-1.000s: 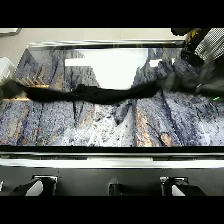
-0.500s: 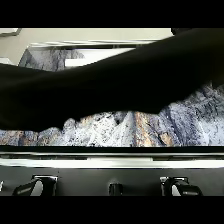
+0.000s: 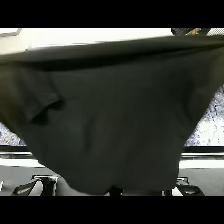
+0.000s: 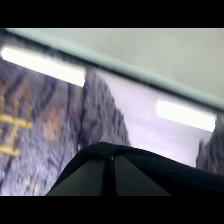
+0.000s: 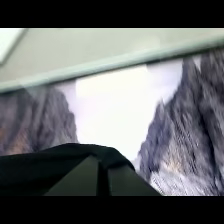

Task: Fold the clothes and pants, and hang the long-sleeved shirts on hangers.

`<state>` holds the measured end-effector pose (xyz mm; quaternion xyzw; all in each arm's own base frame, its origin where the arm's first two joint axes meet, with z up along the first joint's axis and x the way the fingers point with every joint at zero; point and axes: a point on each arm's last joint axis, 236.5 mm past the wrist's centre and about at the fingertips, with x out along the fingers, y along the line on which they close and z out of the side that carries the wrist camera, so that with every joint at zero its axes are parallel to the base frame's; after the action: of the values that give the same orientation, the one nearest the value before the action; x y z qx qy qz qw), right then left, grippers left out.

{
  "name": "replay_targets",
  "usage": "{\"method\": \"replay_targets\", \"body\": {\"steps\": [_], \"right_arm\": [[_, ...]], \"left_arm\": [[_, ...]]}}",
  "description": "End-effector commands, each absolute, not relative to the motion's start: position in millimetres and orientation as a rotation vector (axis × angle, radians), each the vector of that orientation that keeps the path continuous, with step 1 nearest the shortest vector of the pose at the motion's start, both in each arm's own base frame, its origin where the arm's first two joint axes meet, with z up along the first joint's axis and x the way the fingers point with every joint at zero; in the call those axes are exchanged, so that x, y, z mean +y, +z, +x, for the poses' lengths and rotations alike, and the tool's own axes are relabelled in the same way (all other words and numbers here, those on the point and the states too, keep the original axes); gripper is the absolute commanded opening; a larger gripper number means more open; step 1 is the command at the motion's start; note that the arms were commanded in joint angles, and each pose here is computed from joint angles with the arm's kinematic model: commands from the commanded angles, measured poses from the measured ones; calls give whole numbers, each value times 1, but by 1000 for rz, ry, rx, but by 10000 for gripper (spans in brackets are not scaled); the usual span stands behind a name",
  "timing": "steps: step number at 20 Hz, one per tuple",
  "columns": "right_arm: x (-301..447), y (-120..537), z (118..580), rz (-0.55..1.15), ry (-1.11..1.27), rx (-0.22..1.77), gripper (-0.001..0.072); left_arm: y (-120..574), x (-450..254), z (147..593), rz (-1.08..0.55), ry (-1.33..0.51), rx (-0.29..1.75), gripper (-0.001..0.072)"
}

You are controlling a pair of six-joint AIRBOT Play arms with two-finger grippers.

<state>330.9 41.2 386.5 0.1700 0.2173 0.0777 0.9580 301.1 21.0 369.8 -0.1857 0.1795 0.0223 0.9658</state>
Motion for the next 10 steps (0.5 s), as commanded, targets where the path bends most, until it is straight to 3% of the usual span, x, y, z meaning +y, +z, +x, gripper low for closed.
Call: {"method": "replay_targets", "body": {"steps": [1, 6, 10], "right_arm": [[32, 282, 409, 330, 128, 741, 26], [23, 127, 495, 342, 109, 1029, 26], [13, 46, 547, 355, 76, 1046, 25]], "left_arm": [[265, 12, 371, -403, -51, 632, 14], [107, -13, 461, -435, -89, 893, 14], [27, -23, 521, -444, -54, 891, 14]]}}
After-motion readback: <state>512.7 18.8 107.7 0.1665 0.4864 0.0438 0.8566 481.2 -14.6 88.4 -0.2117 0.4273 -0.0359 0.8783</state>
